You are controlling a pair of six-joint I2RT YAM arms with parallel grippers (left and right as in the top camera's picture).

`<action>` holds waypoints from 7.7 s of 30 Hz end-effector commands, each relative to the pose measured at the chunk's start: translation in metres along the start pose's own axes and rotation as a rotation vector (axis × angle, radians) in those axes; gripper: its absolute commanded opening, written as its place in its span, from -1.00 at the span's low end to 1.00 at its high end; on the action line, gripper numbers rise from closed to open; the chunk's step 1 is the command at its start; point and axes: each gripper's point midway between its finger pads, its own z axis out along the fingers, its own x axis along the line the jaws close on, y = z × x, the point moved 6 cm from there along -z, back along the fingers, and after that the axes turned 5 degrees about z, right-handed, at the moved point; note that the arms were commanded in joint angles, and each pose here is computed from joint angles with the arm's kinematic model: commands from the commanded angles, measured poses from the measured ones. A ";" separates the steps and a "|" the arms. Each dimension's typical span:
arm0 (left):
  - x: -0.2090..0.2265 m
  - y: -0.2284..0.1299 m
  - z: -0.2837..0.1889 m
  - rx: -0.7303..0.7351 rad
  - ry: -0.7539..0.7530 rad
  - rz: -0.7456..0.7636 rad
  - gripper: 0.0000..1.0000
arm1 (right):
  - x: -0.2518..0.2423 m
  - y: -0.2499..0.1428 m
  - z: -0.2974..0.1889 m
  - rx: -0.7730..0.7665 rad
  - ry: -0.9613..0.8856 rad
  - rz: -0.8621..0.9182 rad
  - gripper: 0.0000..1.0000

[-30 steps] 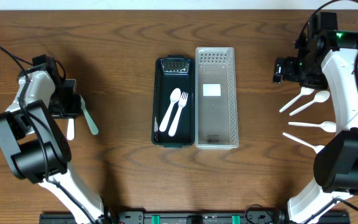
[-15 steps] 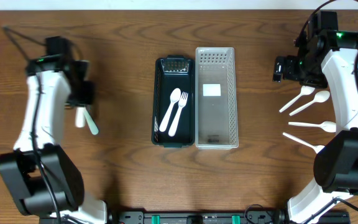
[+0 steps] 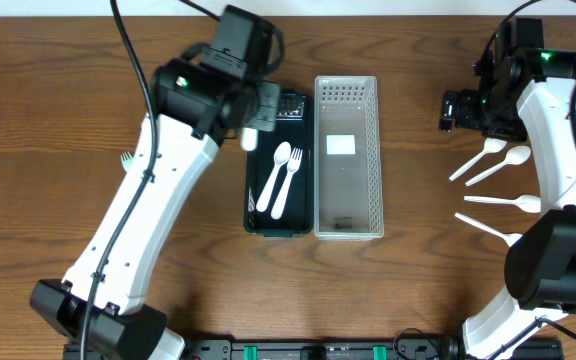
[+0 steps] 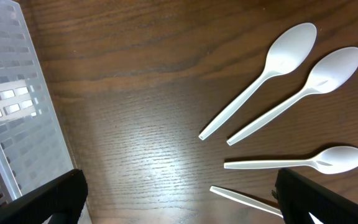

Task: Pack container
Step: 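Place the white fork with the left gripper into the green basket, then move the left gripper to the mint-green fork and grasp it, then carry the mint-green fork with the left gripper into the green basket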

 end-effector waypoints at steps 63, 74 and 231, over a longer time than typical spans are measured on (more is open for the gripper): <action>0.277 -0.119 0.062 0.391 0.342 -0.814 0.62 | 0.001 -0.003 -0.009 -0.003 -0.002 -0.058 0.98; 0.274 -0.161 0.157 0.573 0.298 -0.779 0.62 | 0.001 -0.003 -0.009 -0.003 -0.002 -0.055 0.99; -0.036 -0.066 0.154 0.318 -0.022 0.019 0.04 | 0.000 -0.013 -0.010 0.049 -0.003 -0.042 0.98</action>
